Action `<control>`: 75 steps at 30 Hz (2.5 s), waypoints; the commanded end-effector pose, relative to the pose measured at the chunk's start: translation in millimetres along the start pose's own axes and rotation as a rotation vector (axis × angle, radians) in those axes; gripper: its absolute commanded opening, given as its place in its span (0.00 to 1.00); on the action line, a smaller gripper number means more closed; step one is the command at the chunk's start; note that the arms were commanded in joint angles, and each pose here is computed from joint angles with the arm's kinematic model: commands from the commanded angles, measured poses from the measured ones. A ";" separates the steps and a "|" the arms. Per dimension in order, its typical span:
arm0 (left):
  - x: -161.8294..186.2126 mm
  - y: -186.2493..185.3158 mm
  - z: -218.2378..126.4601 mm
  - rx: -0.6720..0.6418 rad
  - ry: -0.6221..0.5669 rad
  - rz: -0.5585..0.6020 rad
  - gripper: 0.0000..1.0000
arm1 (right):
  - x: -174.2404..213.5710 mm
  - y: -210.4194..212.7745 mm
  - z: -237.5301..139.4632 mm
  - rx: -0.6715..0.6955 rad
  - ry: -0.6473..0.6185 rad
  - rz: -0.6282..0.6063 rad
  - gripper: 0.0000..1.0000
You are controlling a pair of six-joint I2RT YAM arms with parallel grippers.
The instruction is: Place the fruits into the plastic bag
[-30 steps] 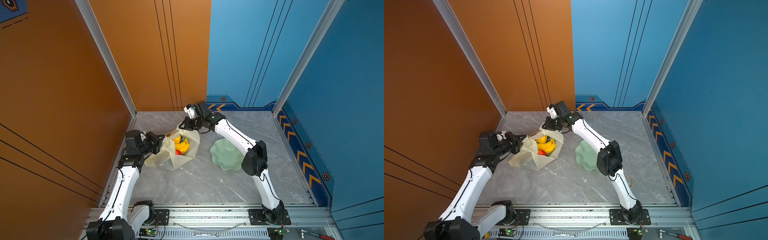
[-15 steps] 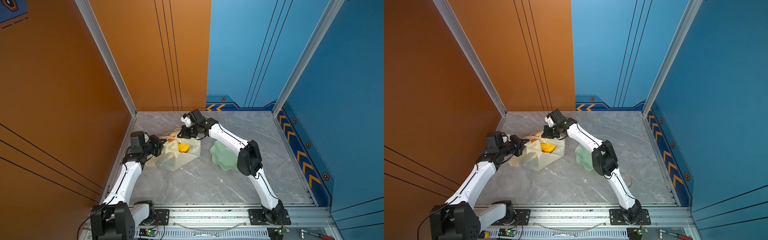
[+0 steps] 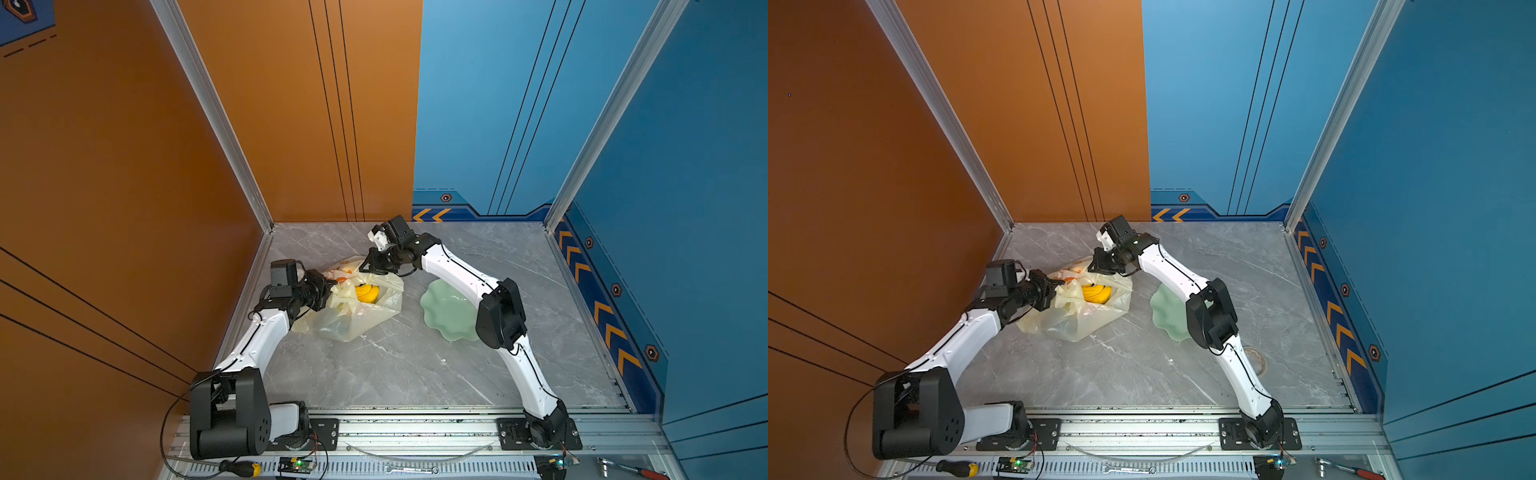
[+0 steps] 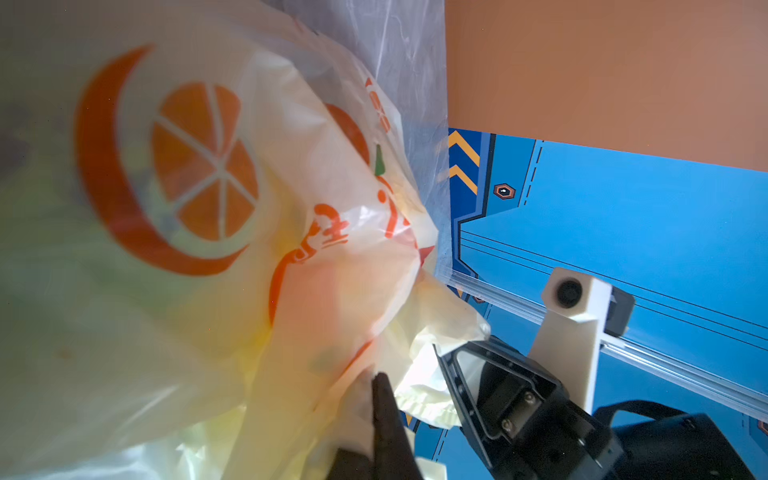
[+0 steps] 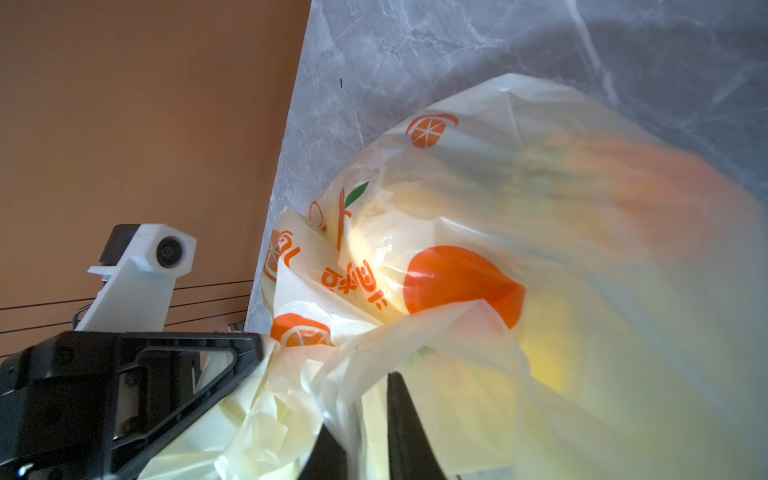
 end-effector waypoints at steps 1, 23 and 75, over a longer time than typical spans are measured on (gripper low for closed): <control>-4.0 -12.6 1.7 0.019 -0.013 0.048 0.13 | -3.0 -20.4 -1.0 0.050 0.009 0.019 0.19; 11.6 -24.4 -28.1 -0.066 0.002 0.158 0.98 | -4.2 -2.6 -26.3 0.043 -0.020 -0.033 0.74; 64.7 -59.4 -213.2 -0.455 -0.096 0.514 0.98 | 19.2 62.7 -195.8 0.387 -0.294 -0.431 1.00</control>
Point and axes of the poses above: each gripper's point midway between its finger pads, its own z axis out along the fingers, its own y axis along the line the jaws close on, x = y × z, the point moved 4 cm from there along -z, back along the fingers, and after that the axes turned 11 degrees about z, right-handed, at the moved point
